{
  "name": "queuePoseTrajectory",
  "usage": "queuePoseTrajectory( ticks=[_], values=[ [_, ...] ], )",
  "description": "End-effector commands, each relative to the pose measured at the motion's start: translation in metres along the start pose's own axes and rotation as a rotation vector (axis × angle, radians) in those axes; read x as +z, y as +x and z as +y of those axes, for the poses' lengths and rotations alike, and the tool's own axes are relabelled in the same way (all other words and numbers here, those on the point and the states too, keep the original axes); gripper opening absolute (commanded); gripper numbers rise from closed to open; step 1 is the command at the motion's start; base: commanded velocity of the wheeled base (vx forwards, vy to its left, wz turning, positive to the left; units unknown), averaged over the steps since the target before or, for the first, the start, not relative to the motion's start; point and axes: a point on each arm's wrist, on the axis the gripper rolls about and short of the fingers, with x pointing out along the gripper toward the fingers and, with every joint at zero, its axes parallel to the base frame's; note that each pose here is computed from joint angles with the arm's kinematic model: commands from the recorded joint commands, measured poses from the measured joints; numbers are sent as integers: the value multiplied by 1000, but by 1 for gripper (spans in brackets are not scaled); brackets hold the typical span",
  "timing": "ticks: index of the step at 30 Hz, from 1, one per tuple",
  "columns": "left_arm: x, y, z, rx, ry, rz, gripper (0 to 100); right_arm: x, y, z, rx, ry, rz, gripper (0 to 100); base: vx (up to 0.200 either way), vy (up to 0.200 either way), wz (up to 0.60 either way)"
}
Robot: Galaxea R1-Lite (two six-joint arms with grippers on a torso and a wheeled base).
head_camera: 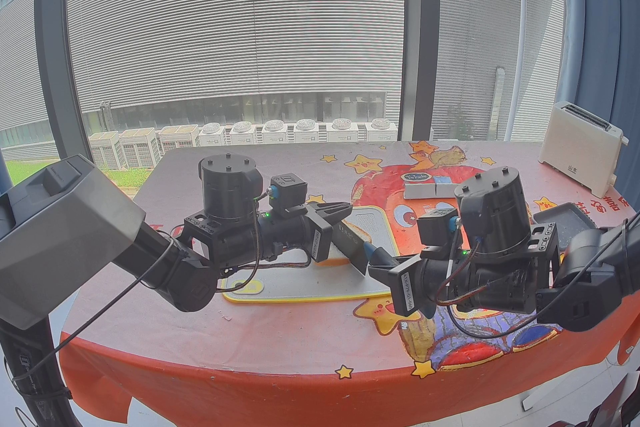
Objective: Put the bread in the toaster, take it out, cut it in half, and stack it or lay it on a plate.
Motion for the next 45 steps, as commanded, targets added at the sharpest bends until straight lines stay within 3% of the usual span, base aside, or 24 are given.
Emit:
queuePoseTrajectory(
  ticks=[1,14,24,41,45],
  values=[
    [-3,1,0,-1,-4,11,0,0,0,0,0,0,1,0,0,0,0],
    [6,-2,0,0,3,-16,0,0,0,0,0,0,1,0,0,0,0],
    [35,-15,3,21,25,-95,0,0,-2,0,1,0,-4,0,0,0,0],
    [36,-16,5,29,26,-95,0,1,-6,0,3,-1,-8,0,0,0,0],
    [35,-18,12,49,25,-95,0,1,-5,0,1,-1,-7,0,0,0,0]
  ],
)
